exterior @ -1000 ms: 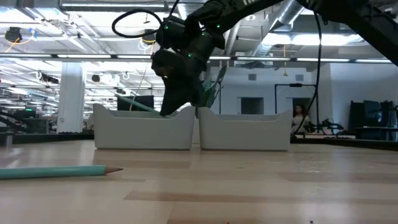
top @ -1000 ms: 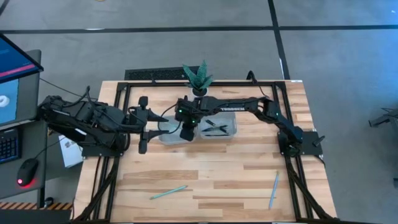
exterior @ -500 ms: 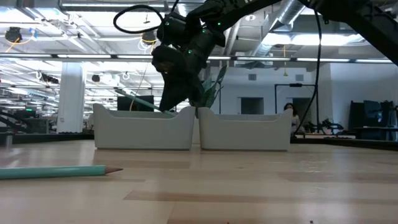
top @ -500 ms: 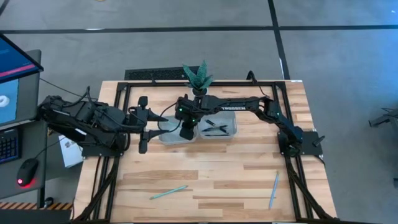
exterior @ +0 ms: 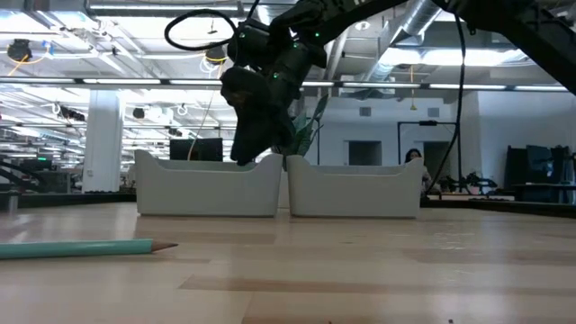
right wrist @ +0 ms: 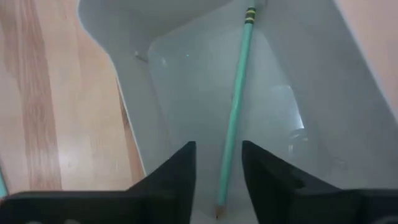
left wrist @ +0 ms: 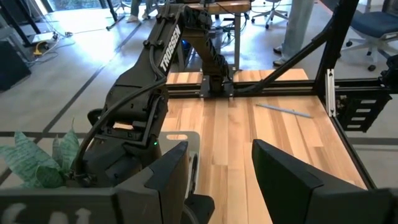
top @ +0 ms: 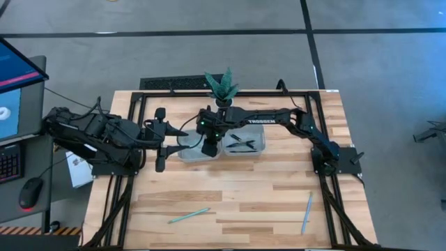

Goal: Sort pens & pencils
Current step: Put the blue pencil into the left gray bin

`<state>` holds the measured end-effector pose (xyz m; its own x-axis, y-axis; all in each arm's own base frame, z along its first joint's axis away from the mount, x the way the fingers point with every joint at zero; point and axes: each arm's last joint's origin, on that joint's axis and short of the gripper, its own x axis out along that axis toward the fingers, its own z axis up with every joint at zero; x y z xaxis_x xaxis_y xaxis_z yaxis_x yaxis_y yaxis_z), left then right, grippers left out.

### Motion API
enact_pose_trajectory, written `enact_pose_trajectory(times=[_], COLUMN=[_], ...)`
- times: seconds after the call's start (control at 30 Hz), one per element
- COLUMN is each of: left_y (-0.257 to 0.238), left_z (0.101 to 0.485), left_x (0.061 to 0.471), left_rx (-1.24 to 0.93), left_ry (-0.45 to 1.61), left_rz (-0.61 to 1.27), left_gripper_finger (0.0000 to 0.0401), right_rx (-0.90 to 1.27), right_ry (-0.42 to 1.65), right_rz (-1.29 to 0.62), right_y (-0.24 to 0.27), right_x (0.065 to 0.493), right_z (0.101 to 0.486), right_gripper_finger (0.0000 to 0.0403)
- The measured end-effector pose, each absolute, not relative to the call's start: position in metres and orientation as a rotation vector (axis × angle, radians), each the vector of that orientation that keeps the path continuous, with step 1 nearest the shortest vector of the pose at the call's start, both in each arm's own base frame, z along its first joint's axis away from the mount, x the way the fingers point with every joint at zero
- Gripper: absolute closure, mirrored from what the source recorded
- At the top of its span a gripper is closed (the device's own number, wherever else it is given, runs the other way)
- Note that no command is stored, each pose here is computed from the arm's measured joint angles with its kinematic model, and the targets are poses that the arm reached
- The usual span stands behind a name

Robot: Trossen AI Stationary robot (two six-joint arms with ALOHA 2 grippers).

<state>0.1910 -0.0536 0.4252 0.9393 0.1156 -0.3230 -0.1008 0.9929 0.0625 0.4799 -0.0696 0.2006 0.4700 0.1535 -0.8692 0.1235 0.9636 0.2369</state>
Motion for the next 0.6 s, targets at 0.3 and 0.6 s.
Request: enact_pose_trajectory(times=[0.3, 0.6], left_y=[-0.053, -0.054], left_z=[0.425, 0.425], left_x=[0.191, 0.191], left_rx=[0.047, 0.048], left_ry=[0.339, 0.338], left_rz=[0.111, 0.110], left_gripper_finger=[0.0232, 0.0232], right_rx=[0.290, 0.309], right_ry=[1.104, 0.971], right_rz=[-0.030, -0.178], right_y=[-0.070, -0.064], right_x=[0.473, 0.418], right_z=[0.227, 0.334], right_gripper_finger=[0.0184, 0.0172])
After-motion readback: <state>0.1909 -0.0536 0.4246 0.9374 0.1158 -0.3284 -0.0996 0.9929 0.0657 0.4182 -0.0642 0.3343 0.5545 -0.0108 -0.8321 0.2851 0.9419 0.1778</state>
